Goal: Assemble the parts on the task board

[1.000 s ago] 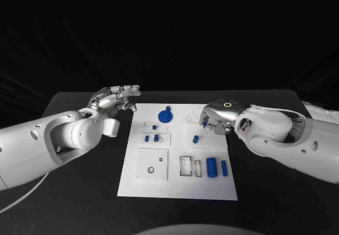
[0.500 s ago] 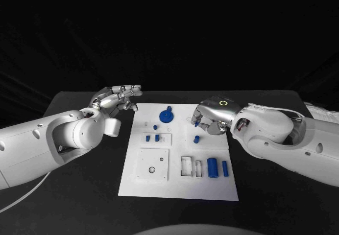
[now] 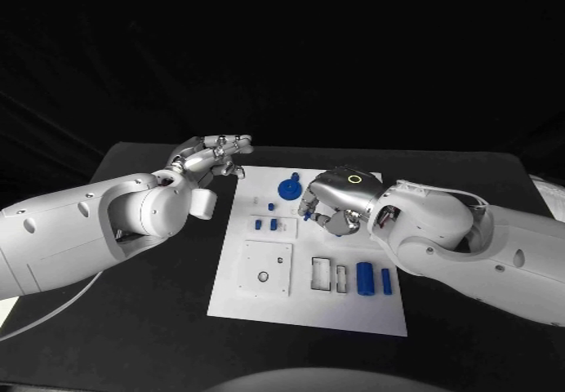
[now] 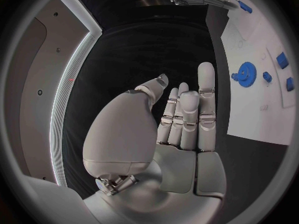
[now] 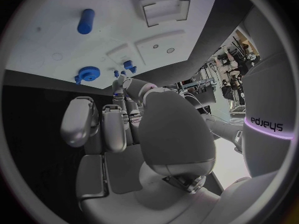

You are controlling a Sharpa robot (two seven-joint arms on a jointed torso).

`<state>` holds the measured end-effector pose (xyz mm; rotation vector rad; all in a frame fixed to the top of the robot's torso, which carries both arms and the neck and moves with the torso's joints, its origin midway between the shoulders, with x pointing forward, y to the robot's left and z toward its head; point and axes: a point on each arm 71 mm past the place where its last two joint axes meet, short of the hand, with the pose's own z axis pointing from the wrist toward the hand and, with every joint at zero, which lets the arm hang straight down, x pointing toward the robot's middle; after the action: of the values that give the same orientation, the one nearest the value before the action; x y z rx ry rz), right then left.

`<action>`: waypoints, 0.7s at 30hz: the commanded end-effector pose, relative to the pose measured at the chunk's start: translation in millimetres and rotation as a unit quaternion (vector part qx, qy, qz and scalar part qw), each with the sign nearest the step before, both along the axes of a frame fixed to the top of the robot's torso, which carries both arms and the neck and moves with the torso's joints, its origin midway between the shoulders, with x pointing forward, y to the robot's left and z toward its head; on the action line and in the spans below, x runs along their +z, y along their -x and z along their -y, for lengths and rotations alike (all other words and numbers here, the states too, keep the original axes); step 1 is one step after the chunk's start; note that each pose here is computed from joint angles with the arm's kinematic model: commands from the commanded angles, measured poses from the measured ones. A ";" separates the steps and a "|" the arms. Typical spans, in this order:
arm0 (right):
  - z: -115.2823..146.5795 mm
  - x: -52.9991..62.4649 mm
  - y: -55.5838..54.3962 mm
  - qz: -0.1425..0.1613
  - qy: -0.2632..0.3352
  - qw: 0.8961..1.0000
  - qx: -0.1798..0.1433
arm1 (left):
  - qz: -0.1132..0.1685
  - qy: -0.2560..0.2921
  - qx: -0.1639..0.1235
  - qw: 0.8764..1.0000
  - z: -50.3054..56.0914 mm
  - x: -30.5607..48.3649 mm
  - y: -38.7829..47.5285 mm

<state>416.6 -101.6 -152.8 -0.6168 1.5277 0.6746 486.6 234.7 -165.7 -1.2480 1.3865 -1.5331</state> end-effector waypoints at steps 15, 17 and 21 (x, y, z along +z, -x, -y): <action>-36.1 -41.3 13.6 -0.052 0.004 0.998 0.043 | 0.005 0.005 -0.004 1.000 4.3 1.6 0.7; -38.4 -45.5 15.2 -0.057 0.004 0.997 0.045 | 0.005 0.005 -0.004 1.000 4.3 1.6 0.8; -41.6 -51.1 17.9 -0.063 0.004 0.997 0.050 | 0.005 0.005 -0.004 1.000 4.2 1.6 0.8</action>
<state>400.4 -61.6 -202.2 -0.6418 1.6223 0.7906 486.2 232.2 -165.4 -1.2461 1.3886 -1.5388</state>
